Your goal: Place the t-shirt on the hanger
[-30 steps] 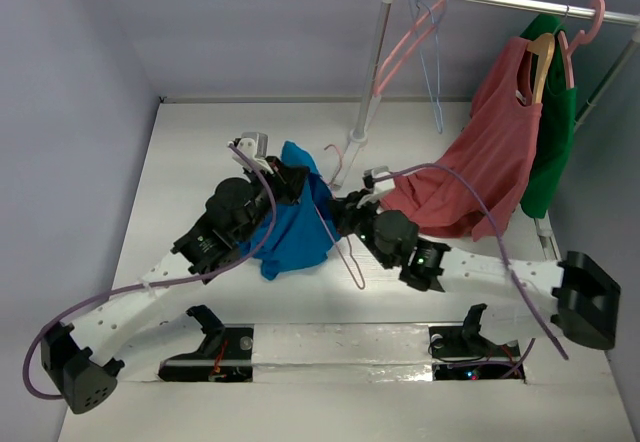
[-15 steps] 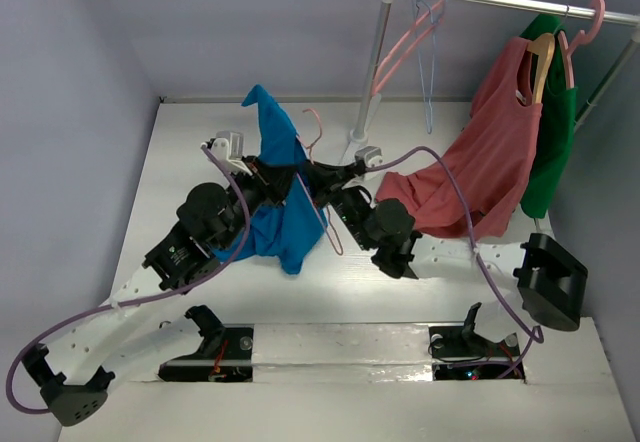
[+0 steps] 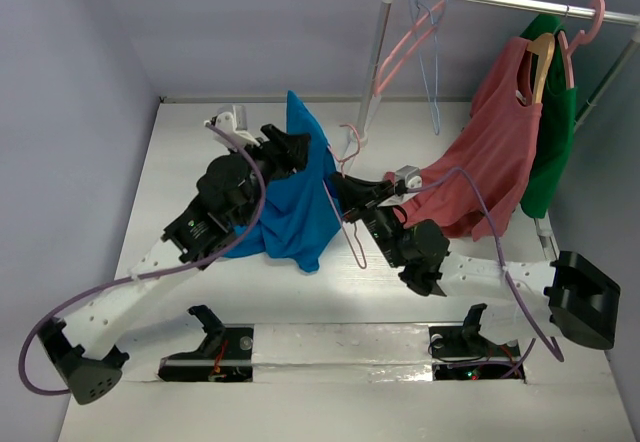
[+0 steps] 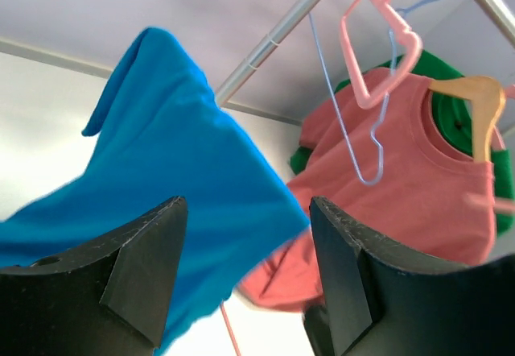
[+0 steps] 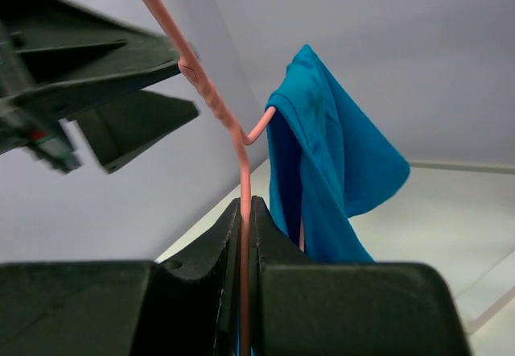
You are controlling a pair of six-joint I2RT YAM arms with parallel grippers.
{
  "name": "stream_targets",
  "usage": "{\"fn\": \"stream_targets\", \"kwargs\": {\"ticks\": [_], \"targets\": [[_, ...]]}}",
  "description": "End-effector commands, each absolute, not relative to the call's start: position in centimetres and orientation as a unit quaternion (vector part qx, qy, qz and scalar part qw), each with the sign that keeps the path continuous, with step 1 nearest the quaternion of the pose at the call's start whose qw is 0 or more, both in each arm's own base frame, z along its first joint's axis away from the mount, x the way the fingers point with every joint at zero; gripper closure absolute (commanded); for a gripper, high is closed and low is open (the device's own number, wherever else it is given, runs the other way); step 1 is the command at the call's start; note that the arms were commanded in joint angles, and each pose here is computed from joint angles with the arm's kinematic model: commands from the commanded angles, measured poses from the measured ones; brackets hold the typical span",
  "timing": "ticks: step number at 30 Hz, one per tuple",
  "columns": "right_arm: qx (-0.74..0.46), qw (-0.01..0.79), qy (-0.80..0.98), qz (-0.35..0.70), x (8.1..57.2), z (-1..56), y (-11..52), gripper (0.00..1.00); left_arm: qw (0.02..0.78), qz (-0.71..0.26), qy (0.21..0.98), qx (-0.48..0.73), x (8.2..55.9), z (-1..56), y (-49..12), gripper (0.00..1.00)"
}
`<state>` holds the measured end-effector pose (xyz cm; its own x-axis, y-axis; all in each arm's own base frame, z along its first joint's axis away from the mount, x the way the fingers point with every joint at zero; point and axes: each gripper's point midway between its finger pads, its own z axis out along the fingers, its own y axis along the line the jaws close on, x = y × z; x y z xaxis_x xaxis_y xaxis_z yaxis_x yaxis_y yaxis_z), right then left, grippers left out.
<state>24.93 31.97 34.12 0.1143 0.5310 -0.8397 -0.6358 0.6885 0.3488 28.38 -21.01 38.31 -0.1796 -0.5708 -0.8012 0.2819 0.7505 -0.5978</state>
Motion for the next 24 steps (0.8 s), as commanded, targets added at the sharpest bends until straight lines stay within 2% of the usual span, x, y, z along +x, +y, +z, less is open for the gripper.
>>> {"fn": "stream_targets", "kwargs": {"ticks": [1,5,9,12,24], "targets": [[-0.015,0.760,0.493,0.424,24.1,37.3,30.3,1.00,0.648,-0.354,0.665,-0.116,30.1,40.7,-21.6,0.41],[-0.017,0.756,0.494,0.429,23.9,37.1,30.2,1.00,0.651,-0.380,0.647,-0.116,30.8,41.2,-22.5,0.41],[-0.024,0.752,0.496,0.434,23.7,36.9,30.5,1.00,0.654,-0.385,0.639,-0.128,31.8,40.7,-22.6,0.35],[-0.032,0.749,0.497,0.437,23.6,36.8,30.9,1.00,0.646,-0.388,0.645,-0.130,32.8,39.7,-23.4,0.35],[-0.038,0.750,0.505,0.426,24.1,36.4,31.7,1.00,0.616,-0.404,0.663,-0.133,33.8,36.4,-25.0,0.48]]}}
